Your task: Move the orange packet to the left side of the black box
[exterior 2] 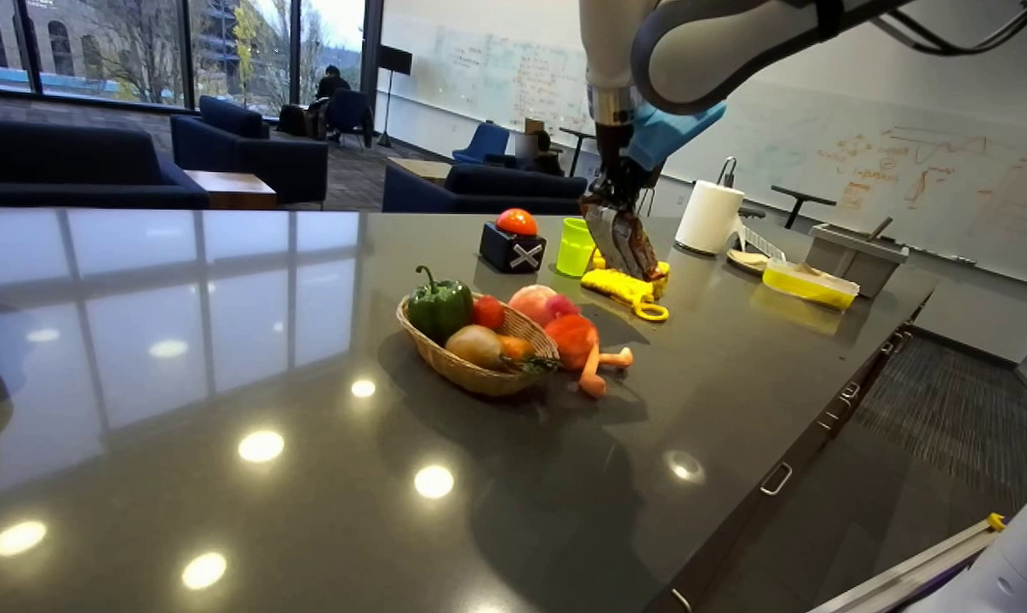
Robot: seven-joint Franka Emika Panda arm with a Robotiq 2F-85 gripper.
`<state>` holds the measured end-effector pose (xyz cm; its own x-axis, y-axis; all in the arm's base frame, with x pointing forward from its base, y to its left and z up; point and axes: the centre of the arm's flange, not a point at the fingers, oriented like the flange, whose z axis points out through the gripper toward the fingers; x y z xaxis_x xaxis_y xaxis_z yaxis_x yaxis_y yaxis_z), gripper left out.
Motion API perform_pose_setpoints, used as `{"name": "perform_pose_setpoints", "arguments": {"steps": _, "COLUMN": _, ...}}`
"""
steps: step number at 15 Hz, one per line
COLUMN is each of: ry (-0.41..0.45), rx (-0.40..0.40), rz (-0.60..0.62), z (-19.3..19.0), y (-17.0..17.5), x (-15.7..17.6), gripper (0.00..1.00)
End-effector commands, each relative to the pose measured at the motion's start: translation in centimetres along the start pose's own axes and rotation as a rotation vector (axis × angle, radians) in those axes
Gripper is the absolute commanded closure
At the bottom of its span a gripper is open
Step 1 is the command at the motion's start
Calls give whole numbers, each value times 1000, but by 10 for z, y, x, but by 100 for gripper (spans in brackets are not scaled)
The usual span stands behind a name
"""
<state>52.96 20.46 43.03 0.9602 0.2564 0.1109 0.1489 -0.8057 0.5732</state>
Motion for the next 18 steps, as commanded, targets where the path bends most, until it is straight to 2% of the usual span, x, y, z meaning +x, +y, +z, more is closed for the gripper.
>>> {"name": "perform_pose_setpoints", "arguments": {"steps": 1, "ry": 69, "rx": -6, "rz": -48, "z": -15, "y": -18, "x": 27, "gripper": 99}}
{"name": "perform_pose_setpoints", "arguments": {"steps": 6, "ry": 136, "rx": 11, "rz": -139, "z": -28, "y": -55, "x": 48, "gripper": 99}}
{"name": "perform_pose_setpoints", "arguments": {"steps": 18, "ry": 249, "rx": 82, "rz": -337, "z": -46, "y": -92, "x": 100, "gripper": 99}}
